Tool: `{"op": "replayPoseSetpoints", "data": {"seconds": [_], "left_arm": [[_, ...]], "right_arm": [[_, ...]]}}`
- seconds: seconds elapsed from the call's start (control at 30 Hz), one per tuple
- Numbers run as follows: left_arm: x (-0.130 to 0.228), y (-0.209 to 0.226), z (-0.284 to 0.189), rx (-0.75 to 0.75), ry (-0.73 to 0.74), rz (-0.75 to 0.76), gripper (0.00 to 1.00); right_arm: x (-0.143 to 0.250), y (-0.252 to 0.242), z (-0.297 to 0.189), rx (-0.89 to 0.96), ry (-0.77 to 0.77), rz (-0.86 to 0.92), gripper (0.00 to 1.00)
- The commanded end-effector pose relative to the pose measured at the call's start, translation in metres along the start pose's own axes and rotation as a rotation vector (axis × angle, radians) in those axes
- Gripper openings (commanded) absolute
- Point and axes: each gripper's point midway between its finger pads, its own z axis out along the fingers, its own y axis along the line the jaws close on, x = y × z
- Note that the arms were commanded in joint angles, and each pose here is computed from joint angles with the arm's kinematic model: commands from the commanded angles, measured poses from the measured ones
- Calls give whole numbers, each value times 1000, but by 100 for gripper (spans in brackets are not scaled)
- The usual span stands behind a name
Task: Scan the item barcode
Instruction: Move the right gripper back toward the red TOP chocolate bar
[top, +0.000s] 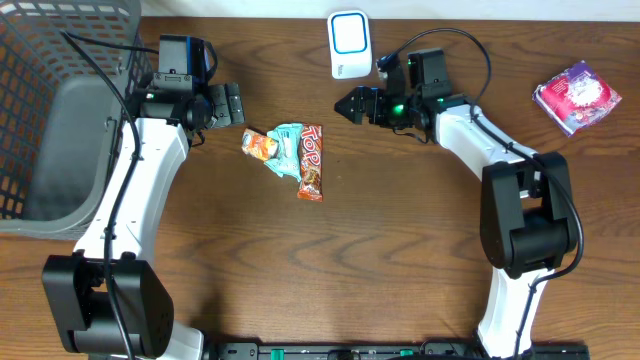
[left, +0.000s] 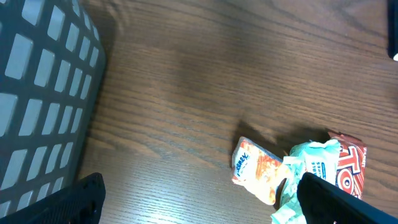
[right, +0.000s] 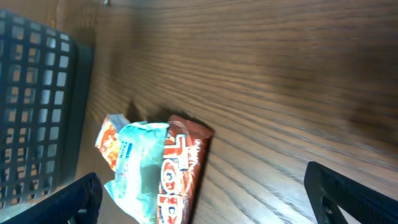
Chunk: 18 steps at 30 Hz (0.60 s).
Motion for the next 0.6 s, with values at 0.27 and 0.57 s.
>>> {"op": "replayPoseSetpoints", "data": {"seconds": [0.27, 0.57], "left_arm": [[3, 4, 4, -15, 11, 7, 98], [3, 4, 4, -14, 11, 7, 98]], "right_arm": [[1, 39, 6, -68, 1, -122, 99], [7, 50, 12, -83, 14, -141, 99]]}}
